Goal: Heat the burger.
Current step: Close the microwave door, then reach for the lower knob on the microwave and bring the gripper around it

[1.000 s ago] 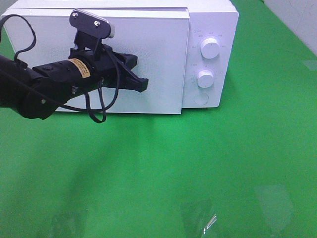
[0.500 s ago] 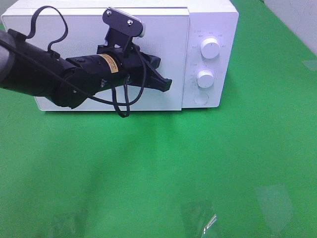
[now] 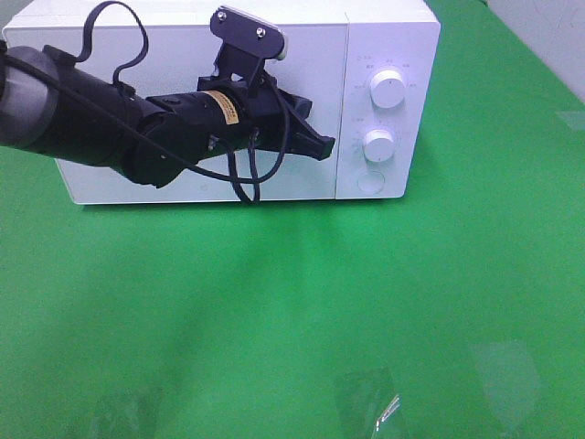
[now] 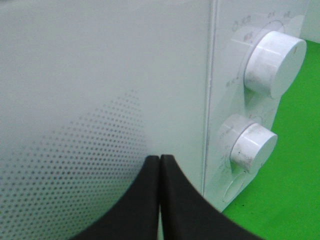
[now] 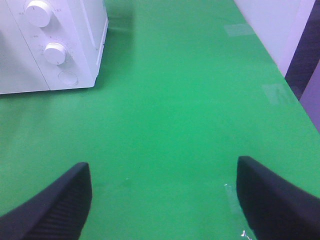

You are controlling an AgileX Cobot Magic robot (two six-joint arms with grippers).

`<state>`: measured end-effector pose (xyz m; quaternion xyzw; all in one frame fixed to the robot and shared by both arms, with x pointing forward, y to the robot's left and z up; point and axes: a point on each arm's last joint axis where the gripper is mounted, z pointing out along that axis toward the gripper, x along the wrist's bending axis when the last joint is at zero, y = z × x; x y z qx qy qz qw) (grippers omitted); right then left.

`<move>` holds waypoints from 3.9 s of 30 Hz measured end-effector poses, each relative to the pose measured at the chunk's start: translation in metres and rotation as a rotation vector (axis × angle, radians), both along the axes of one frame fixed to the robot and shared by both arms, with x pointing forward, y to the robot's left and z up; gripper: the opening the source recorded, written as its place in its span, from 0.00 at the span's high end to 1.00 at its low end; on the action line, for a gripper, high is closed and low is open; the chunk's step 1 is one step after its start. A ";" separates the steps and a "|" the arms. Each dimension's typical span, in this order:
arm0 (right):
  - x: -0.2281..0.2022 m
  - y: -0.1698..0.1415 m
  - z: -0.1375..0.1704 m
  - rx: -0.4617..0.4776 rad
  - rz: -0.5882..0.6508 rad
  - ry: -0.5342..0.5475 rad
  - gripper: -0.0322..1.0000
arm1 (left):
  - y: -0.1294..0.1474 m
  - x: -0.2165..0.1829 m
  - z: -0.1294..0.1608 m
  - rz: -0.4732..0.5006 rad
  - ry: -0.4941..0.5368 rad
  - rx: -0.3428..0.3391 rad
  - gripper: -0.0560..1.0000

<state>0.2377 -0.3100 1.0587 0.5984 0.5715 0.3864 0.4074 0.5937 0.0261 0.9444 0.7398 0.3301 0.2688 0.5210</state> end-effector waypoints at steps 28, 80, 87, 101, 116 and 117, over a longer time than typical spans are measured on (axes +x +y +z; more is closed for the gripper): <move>0.000 0.000 0.000 0.000 0.000 0.000 0.23 | 0.011 -0.069 0.030 -0.002 0.587 0.312 0.02; 0.000 0.000 0.000 0.000 0.000 0.000 0.23 | 0.252 -0.141 0.189 0.492 0.788 0.250 0.01; 0.000 0.000 0.000 0.000 0.000 0.000 0.23 | 0.256 -0.202 0.157 0.485 0.815 0.261 0.01; 0.000 0.000 0.000 0.000 0.000 0.000 0.23 | 0.262 -0.288 0.105 0.496 0.707 0.222 0.01; 0.000 0.000 0.000 0.000 0.000 0.000 0.23 | 0.268 -0.339 0.112 0.533 0.301 0.093 0.01; 0.000 0.000 0.000 0.000 0.000 0.000 0.23 | 0.267 -0.346 0.112 0.525 0.268 0.056 0.01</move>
